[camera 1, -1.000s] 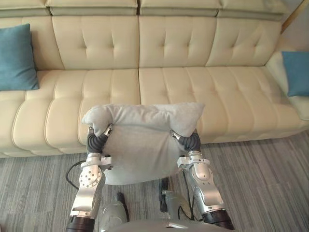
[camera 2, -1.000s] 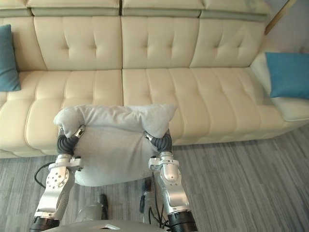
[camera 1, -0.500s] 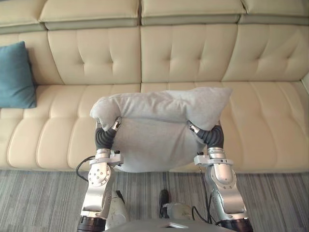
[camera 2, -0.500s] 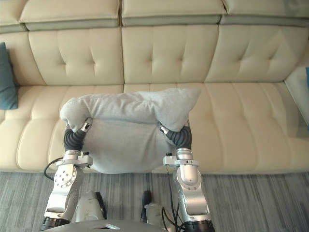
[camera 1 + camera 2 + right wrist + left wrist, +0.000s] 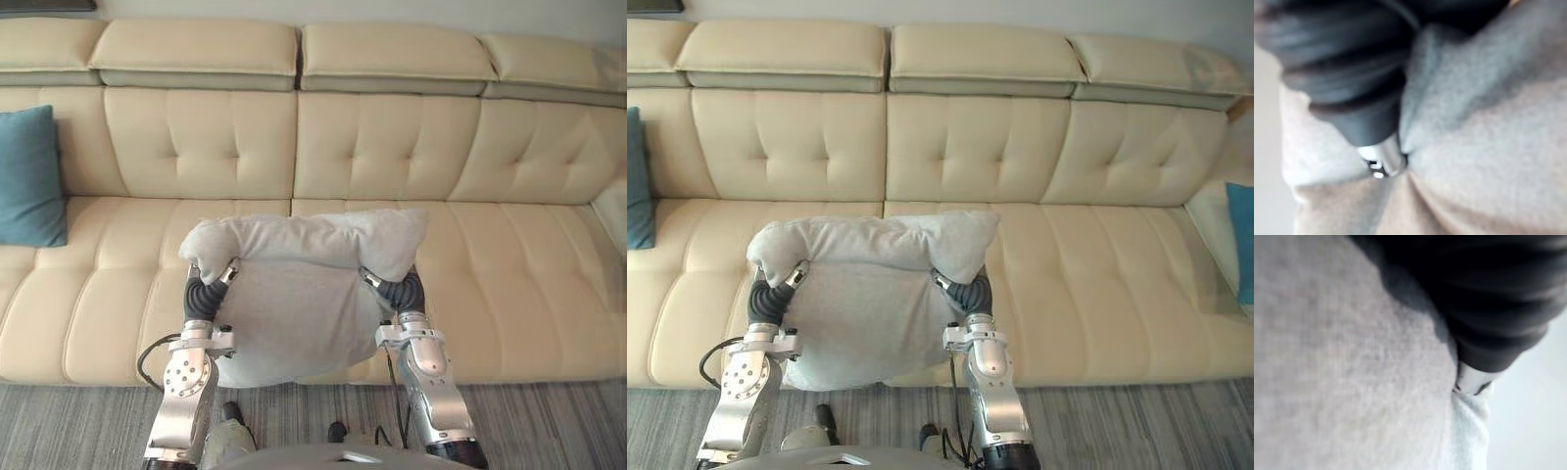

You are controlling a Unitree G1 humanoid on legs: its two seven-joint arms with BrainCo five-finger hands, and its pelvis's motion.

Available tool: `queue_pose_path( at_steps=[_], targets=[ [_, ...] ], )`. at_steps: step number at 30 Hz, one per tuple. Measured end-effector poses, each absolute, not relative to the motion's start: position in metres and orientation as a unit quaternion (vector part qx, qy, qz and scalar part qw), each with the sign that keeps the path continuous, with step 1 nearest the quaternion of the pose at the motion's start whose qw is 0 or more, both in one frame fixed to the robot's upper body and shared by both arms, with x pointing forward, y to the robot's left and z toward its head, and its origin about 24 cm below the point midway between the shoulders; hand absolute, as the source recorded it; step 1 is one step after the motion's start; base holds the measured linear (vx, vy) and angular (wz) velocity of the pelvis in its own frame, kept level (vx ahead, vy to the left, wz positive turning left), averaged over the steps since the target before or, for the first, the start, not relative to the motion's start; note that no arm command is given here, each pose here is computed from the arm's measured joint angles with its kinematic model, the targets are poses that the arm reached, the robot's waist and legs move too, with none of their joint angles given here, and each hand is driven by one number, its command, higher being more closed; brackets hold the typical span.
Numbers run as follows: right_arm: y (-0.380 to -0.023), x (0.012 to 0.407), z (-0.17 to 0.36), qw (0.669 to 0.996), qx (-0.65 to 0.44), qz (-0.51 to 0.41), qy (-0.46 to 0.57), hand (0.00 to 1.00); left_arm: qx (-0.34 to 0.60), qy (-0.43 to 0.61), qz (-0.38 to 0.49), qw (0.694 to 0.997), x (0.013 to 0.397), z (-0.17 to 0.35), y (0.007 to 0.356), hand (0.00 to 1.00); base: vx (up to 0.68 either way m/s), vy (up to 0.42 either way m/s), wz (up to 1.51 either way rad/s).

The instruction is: Pick up cushions and gather them together orderly.

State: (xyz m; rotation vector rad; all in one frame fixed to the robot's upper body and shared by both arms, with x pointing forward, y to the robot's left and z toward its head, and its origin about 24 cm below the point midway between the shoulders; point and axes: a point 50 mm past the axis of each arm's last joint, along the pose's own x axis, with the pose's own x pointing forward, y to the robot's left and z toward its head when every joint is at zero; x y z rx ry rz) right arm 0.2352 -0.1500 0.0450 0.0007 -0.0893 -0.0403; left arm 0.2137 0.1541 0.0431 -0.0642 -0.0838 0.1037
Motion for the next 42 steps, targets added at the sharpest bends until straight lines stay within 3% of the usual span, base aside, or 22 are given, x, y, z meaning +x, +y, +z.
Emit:
queue_pose_path(
  at_steps=[8,14,17,20,24,37,38,42],
  targets=[
    [-0.143,0.256,0.058,0.997,-0.002,-0.021,-0.071,1.0,-0.021,-0.083,0.062,0.994,0.235,0.062,0.156,1.0,-0.05,0.037,-0.13],
    [-0.128,0.292,0.116,0.982,-0.006,-0.056,-0.178,1.0,-0.013,-0.184,0.103,0.977,0.281,0.115,0.152,1.0,-0.17,-0.011,-0.07],
    [-0.117,0.311,0.173,0.958,-0.001,-0.091,-0.273,1.0,-0.001,-0.266,0.134,0.955,0.308,0.166,0.153,1.0,-0.28,-0.037,0.1],
    [-0.112,0.319,0.254,0.907,0.021,-0.144,-0.395,1.0,0.008,-0.37,0.153,0.917,0.337,0.248,0.151,1.0,-0.26,-0.025,0.14],
    [-0.119,0.311,0.341,0.841,0.09,-0.194,-0.496,1.0,0.015,-0.486,0.142,0.862,0.339,0.357,0.14,1.0,-0.17,-0.013,0.05],
    [-0.126,0.293,0.424,0.791,0.159,-0.239,-0.54,1.0,-0.025,-0.511,0.135,0.849,0.331,0.436,0.121,1.0,0.02,-0.022,0.09],
    [-0.127,0.294,0.428,0.792,0.158,-0.241,-0.539,0.0,-0.026,-0.507,0.135,0.851,0.333,0.438,0.119,0.0,0.02,-0.033,0.18],
    [-0.143,0.3,0.429,0.795,0.168,-0.259,-0.521,0.0,-0.02,-0.483,0.135,0.865,0.34,0.432,0.112,0.0,0.03,-0.068,0.32]
  ],
)
